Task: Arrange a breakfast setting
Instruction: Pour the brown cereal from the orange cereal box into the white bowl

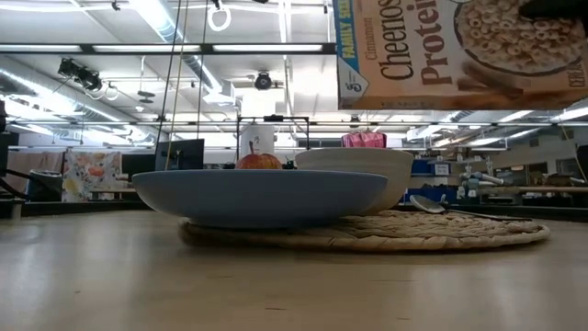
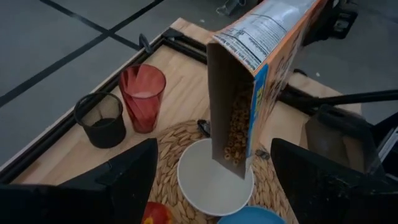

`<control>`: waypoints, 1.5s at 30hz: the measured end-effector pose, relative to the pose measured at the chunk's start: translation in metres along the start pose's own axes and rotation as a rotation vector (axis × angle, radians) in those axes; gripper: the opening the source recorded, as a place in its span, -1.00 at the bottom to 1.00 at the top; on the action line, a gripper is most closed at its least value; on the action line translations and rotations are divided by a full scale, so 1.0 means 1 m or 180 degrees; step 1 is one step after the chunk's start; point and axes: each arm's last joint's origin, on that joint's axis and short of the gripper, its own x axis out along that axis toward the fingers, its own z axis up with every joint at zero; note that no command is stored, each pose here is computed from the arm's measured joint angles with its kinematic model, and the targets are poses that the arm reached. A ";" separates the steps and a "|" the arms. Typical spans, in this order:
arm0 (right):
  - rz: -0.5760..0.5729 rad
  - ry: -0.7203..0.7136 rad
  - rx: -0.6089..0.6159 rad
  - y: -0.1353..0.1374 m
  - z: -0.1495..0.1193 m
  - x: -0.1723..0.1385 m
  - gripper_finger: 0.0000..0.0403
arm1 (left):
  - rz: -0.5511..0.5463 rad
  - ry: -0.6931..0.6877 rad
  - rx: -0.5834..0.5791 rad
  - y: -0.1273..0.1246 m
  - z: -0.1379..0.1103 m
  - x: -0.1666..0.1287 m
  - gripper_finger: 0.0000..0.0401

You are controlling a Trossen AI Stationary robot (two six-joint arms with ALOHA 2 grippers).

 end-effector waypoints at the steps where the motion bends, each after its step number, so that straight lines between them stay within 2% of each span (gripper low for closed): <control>1: -0.0001 0.0031 0.0009 0.000 0.000 0.001 0.43 | 0.0011 0.0027 0.0008 0.000 -0.001 0.002 0.58; 11: 0.0042 0.0356 0.0081 -0.004 0.002 0.018 0.43 | 0.0013 0.0109 0.0043 -0.003 -0.004 0.009 0.58; 20: -0.0060 0.0659 -0.0071 -0.002 0.021 0.024 0.43 | 0.0059 0.0241 0.0114 -0.002 -0.009 0.008 0.58; 30: -0.0156 0.0727 -0.0231 -0.001 0.032 0.025 0.43 | 0.0043 0.0248 0.0147 -0.004 -0.009 0.008 0.58; 35: -0.0176 0.0777 -0.0217 -0.001 0.030 0.021 0.24 | 0.0032 0.0248 0.0156 -0.005 -0.010 0.008 0.58; 45: -0.0135 0.0596 -0.0163 0.003 0.029 0.008 0.23 | 0.0034 0.0244 0.0110 -0.005 -0.010 0.008 0.58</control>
